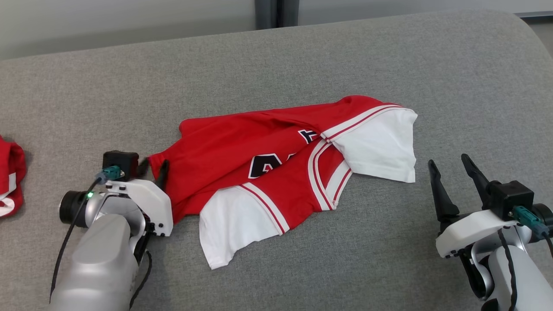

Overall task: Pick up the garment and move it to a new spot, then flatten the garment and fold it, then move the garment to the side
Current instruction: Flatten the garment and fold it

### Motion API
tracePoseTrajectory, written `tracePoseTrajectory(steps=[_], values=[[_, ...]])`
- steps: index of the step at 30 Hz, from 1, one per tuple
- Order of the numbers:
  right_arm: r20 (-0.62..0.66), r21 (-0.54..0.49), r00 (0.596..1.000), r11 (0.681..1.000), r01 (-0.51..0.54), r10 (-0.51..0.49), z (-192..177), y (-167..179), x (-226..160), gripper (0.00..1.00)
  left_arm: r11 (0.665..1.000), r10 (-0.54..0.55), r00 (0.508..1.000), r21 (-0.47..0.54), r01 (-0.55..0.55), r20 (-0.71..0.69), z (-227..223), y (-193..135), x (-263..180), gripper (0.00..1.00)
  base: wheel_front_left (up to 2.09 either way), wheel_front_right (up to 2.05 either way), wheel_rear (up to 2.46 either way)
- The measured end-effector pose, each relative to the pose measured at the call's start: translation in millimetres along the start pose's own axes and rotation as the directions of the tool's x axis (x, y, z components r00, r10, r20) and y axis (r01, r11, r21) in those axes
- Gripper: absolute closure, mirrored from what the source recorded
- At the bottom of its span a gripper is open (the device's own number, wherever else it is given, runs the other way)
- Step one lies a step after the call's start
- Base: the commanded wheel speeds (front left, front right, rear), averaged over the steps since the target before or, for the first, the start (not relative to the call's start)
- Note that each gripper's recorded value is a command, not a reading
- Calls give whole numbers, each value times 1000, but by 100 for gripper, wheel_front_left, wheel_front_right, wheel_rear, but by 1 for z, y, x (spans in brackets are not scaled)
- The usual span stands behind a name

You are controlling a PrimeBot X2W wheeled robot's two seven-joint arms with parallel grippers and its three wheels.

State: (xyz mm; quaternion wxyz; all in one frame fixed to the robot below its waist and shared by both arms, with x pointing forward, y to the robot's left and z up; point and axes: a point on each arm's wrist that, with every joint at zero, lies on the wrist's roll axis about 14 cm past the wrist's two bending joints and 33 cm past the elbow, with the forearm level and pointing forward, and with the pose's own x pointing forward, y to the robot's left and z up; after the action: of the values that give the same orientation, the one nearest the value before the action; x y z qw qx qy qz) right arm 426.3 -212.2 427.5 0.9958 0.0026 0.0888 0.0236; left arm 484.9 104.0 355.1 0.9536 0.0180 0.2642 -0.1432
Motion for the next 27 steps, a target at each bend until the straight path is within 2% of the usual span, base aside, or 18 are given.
tracePoseTrajectory(steps=[5,9,13,15,21,27], values=[[1,3,1000,1000,-3,3,0,2,1,0,1000,-2,999,14,1,53,11,1,-1,100,0,0,0],[11,16,1000,1000,-2,2,4,4,0,0,997,20,979,64,-33,203,64,11,-1,100,0,0,0],[31,30,1000,1000,2,-3,11,5,-3,0,994,-2,905,104,-46,425,138,6,-19,100,0,0,0],[37,38,999,999,6,-7,13,5,-8,0,992,-11,872,116,-53,489,154,3,-34,100,0,0,0],[53,74,998,997,18,-21,16,8,-29,0,990,-18,819,122,-64,574,155,-6,-83,100,0,0,0],[81,92,997,996,10,-18,22,15,-48,0,996,26,862,63,-67,506,92,-7,-117,100,0,0,0]])
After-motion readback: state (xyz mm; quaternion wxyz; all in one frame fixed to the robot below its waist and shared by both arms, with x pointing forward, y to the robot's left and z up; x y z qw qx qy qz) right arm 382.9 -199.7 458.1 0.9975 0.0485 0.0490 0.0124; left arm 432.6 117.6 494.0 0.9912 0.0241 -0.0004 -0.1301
